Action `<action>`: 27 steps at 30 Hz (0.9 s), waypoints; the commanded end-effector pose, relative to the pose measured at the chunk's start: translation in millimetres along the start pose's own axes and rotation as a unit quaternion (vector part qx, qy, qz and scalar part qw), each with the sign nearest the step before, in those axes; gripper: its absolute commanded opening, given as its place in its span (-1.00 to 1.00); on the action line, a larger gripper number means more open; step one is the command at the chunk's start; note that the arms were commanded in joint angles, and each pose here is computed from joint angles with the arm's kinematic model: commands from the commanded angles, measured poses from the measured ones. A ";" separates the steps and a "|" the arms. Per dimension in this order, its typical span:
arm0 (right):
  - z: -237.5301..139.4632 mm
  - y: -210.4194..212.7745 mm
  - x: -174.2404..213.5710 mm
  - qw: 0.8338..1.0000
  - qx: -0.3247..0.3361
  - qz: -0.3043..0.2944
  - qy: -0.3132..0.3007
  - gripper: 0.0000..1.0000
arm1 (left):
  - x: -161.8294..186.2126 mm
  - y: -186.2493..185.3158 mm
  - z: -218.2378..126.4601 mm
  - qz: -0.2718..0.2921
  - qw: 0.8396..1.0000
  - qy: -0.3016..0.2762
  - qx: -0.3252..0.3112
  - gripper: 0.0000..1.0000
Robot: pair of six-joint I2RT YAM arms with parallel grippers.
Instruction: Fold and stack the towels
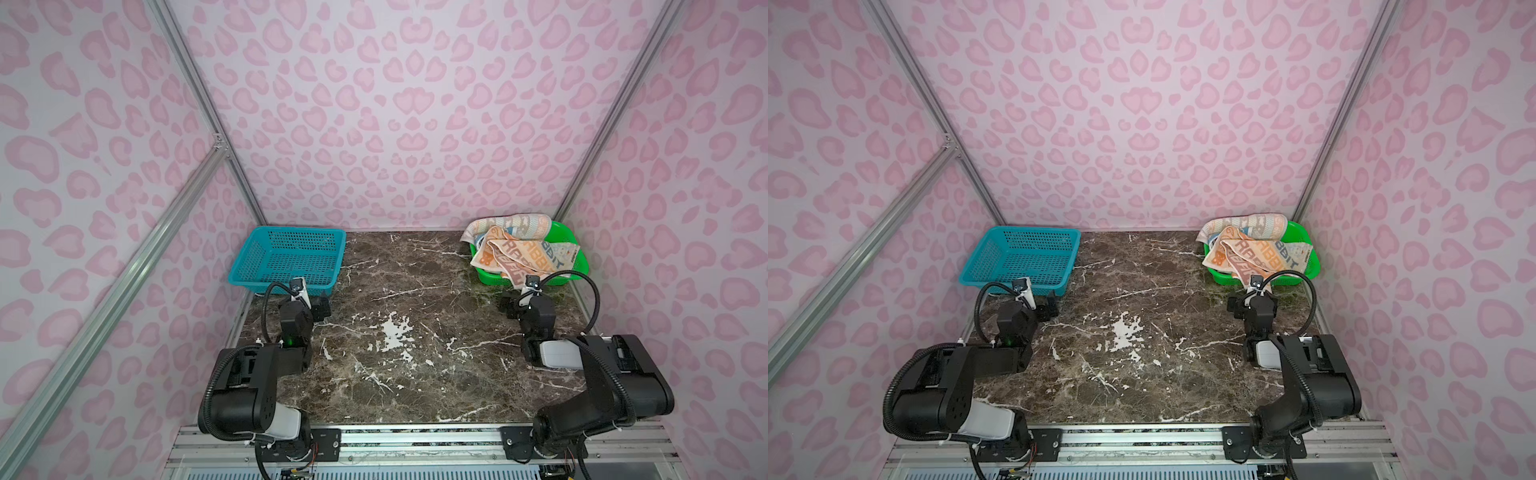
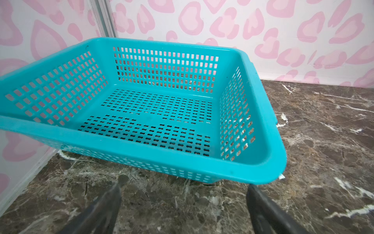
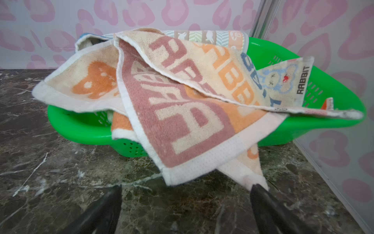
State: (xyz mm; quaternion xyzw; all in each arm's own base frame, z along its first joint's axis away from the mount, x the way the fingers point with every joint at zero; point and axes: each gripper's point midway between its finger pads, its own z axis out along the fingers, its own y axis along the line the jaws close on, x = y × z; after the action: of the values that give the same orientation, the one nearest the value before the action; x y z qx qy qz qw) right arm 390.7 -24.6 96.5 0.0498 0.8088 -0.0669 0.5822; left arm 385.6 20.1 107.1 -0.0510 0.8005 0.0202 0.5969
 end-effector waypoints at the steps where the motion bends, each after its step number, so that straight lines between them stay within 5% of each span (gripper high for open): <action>1: -0.1 -1.9 -1.2 1.000 0.005 0.004 -0.003 1.00 | -10.0 -0.9 -0.2 0.000 1.000 -0.019 0.002 0.95; 27: 0.5 -2.7 -1.0 1.000 0.007 0.006 -0.002 1.00 | -9.0 -0.9 0.7 0.000 1.000 -0.017 0.002 0.95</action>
State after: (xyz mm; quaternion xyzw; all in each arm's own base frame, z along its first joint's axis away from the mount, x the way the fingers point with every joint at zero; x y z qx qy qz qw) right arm 390.7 -24.7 96.5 0.0499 0.8087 -0.0670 0.5822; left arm 385.6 20.0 107.1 -0.0509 0.8005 0.0201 0.5969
